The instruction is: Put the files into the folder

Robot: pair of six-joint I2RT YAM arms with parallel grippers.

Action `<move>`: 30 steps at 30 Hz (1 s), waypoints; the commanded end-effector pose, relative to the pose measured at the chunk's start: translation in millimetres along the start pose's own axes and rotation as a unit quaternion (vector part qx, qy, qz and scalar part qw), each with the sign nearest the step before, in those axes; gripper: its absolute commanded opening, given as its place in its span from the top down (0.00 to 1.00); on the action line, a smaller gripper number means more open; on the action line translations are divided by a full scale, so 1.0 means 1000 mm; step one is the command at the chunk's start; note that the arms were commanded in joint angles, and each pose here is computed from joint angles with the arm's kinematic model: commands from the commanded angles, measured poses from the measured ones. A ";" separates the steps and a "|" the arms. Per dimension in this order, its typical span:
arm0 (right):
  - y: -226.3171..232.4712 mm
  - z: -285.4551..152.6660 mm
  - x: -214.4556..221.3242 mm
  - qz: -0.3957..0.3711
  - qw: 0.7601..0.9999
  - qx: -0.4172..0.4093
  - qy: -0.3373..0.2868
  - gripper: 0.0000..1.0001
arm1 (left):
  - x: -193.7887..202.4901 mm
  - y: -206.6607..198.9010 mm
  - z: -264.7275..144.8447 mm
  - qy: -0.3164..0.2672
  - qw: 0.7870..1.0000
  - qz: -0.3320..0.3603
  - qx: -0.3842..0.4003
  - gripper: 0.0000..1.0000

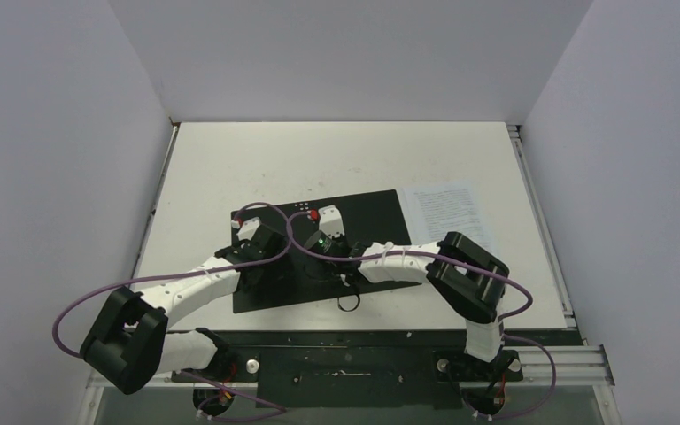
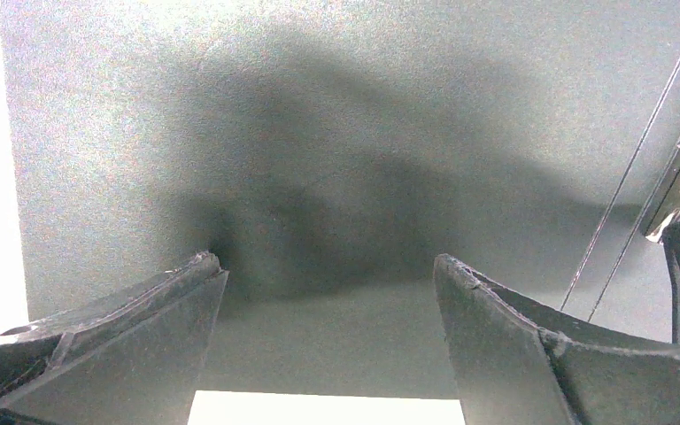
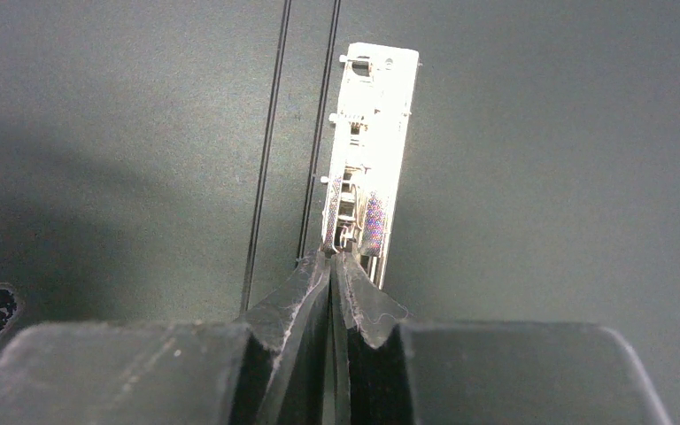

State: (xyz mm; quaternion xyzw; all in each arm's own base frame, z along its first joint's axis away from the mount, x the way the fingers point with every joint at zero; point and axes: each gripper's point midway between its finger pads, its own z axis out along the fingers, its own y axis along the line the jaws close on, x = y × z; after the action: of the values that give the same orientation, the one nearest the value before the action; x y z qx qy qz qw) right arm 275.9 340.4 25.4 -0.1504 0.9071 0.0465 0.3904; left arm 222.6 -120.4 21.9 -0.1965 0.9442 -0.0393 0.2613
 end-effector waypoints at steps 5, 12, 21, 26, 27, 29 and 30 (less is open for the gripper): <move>-0.049 0.005 0.083 -0.059 0.989 0.076 0.109 0.95 | 0.012 0.008 0.009 0.016 1.000 -0.004 -0.018 0.12; -0.060 0.003 0.085 -0.051 0.988 0.095 0.108 0.95 | 0.014 0.011 0.011 0.020 1.000 -0.005 -0.022 0.12; -0.066 -0.003 0.067 -0.033 0.990 0.106 0.086 0.95 | 0.013 0.017 0.013 0.019 0.999 -0.010 -0.026 0.12; -0.069 -0.004 0.062 -0.028 0.990 0.110 0.080 0.95 | 0.012 0.018 0.013 0.019 0.999 -0.012 -0.026 0.12; -0.070 -0.004 0.062 -0.028 0.990 0.112 0.080 0.95 | 0.012 0.018 0.013 0.020 0.999 -0.012 -0.026 0.12; -0.073 -0.004 0.061 -0.026 0.990 0.115 0.080 0.95 | 0.012 0.018 0.013 0.019 0.999 -0.013 -0.025 0.12; -0.074 -0.004 0.060 -0.025 0.990 0.116 0.080 0.95 | 0.011 0.019 0.013 0.019 0.999 -0.014 -0.026 0.12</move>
State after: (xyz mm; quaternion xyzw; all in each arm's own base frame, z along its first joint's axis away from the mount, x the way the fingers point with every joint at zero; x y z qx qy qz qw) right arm 277.3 330.6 25.4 -0.1014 0.9076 0.0471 0.4048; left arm 234.1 -119.9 23.1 -0.2112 0.9362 -0.0482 0.2767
